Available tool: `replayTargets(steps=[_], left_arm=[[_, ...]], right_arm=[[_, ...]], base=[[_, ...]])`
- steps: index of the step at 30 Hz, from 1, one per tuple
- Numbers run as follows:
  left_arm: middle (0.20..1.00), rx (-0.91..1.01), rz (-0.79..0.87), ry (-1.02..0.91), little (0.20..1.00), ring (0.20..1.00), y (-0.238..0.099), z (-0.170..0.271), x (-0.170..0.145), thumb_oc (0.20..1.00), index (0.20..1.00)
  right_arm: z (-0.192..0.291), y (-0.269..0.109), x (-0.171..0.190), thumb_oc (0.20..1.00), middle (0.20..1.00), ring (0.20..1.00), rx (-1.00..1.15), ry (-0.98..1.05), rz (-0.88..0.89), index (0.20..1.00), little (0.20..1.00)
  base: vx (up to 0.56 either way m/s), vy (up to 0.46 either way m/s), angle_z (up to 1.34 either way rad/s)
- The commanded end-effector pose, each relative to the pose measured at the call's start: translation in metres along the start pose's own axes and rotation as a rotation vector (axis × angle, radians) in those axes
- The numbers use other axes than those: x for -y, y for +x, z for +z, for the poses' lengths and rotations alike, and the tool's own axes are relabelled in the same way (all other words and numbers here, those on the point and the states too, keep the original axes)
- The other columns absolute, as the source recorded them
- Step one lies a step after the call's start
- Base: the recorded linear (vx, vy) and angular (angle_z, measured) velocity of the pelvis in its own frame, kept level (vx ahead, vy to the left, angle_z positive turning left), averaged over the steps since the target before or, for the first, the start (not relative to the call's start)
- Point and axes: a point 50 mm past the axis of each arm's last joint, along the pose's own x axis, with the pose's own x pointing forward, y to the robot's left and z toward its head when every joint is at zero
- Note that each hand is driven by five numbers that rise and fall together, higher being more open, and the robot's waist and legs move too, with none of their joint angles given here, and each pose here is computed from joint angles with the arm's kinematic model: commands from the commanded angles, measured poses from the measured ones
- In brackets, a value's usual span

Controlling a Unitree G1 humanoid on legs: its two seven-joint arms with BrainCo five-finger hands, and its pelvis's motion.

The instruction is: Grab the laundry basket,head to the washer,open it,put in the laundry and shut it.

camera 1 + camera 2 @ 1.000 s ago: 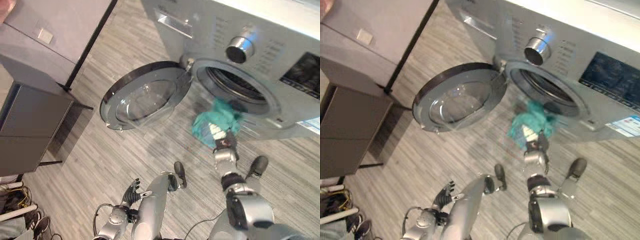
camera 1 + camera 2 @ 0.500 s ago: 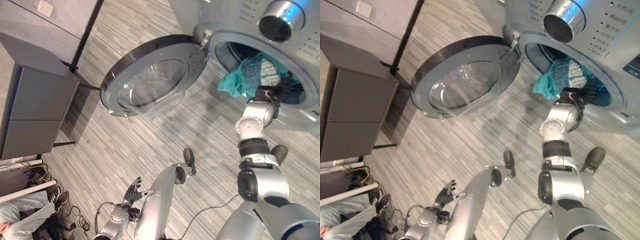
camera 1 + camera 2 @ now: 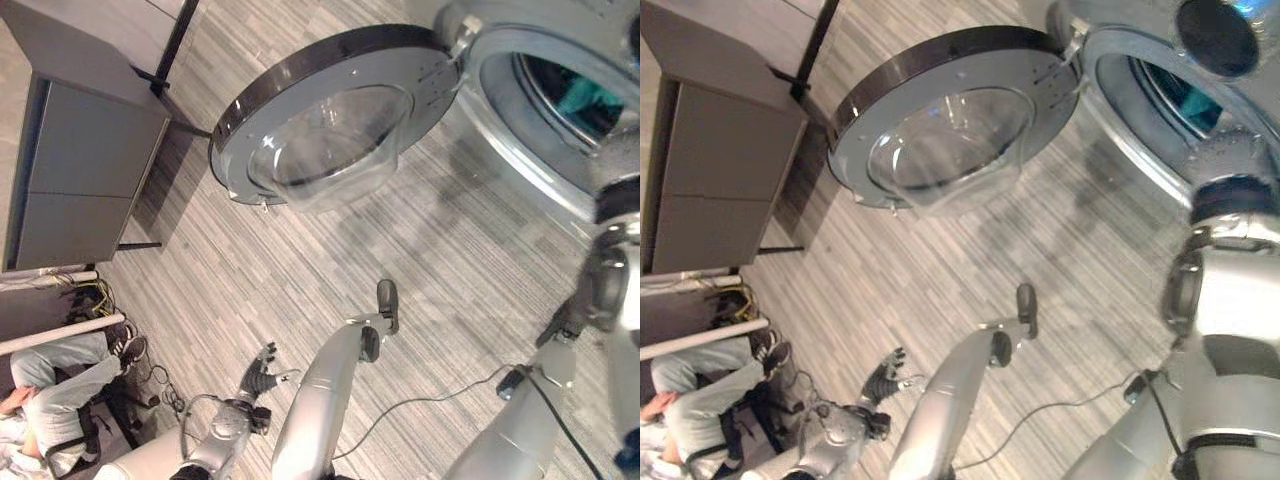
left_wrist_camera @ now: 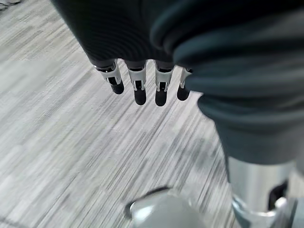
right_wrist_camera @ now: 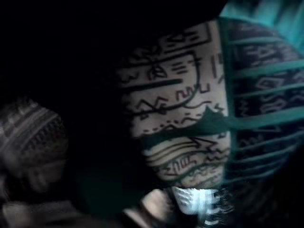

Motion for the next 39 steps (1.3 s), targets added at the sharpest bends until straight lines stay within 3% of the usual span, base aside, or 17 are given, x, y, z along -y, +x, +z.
replayTargets(steps=[1,3,4,5,9,14,20,24,26,34,36,37,38,39], left_arm=[[1.000,-0.046,0.052,0.050,1.000,1.000,-0.012,-0.012,-0.026,1.000,1.000],[1.000,-0.047,0.049,0.046,1.000,1.000,-0.014,-0.013,-0.026,1.000,1.000],[1.000,-0.047,0.055,0.043,1.000,1.000,-0.015,-0.013,-0.028,1.000,1.000],[1.000,-0.046,0.054,0.040,1.000,1.000,-0.015,-0.013,-0.029,1.000,1.000],[1.000,-0.038,0.053,0.033,1.000,1.000,-0.013,-0.009,-0.030,1.000,1.000],[1.000,-0.025,0.092,0.001,1.000,1.000,-0.011,-0.005,-0.032,1.000,1.000],[1.000,-0.021,0.130,0.009,1.000,1.000,-0.008,-0.005,-0.034,1.000,1.000],[1.000,-0.031,0.133,0.014,1.000,1.000,-0.008,-0.007,-0.034,1.000,1.000],[1.000,-0.047,0.139,0.012,1.000,1.000,-0.008,-0.010,-0.033,1.000,1.000],[1.000,-0.050,0.152,-0.035,1.000,1.000,-0.008,-0.011,-0.027,1.000,1.000],[1.000,-0.062,0.161,-0.062,1.000,1.000,-0.008,-0.014,-0.024,1.000,1.000],[1.000,-0.066,0.162,-0.062,1.000,1.000,-0.009,-0.015,-0.024,1.000,1.000],[1.000,-0.076,0.165,-0.083,1.000,1.000,-0.010,-0.018,-0.022,1.000,1.000],[1.000,-0.077,0.165,-0.083,1.000,1.000,-0.011,-0.018,-0.022,1.000,1.000]], right_arm=[[0.155,-0.015,-0.104,0.200,0.200,0.200,0.445,0.176,0.388,0.200,0.200],[0.153,-0.014,-0.103,0.200,0.200,0.200,0.444,0.146,0.386,0.200,0.200],[0.138,-0.004,-0.094,0.310,0.310,0.310,0.396,0.044,0.335,0.310,0.310],[0.129,0.003,-0.088,1.000,1.000,1.000,0.349,-0.002,0.310,1.000,1.000],[0.096,0.018,-0.062,1.000,1.000,1.000,0.184,-0.066,0.222,1.000,1.000],[0.063,0.008,-0.048,1.000,1.000,1.000,0.119,0.091,0.236,1.000,1.000],[0.020,-0.051,-0.031,1.000,1.000,1.000,0.109,0.642,0.375,1.000,1.000],[-0.001,-0.077,-0.022,1.000,1.000,1.000,0.069,0.822,0.391,1.000,1.000],[-0.030,-0.098,-0.003,1.000,1.000,1.000,0.002,0.911,0.314,1.000,1.000],[-0.104,-0.146,0.055,1.000,1.000,1.000,-0.256,0.747,0.081,1.000,1.000],[-0.138,-0.177,0.104,1.000,1.000,1.000,-0.415,0.561,-0.037,1.000,1.000],[-0.139,-0.178,0.105,1.000,1.000,1.000,-0.419,0.558,-0.038,1.000,1.000],[-0.158,-0.206,0.140,1.000,1.000,1.000,-0.550,0.438,-0.115,1.000,1.000],[-0.158,-0.206,0.141,1.000,1.000,1.000,-0.551,0.438,-0.115,1.000,1.000]], base=[[0.00,-0.043,0.03],[0.00,-0.064,0.02],[-0.01,-0.078,0.01],[-0.01,-0.051,-0.01],[0.00,0.000,0.00],[-0.01,-0.009,-0.02],[-0.03,-0.017,-0.08],[-0.03,0.003,-0.04],[-0.03,0.006,0.01],[-0.02,-0.003,0.02],[-0.01,-0.011,-0.02],[-0.01,-0.012,-0.05],[0.00,0.000,0.00],[-0.01,-0.015,-0.07]])
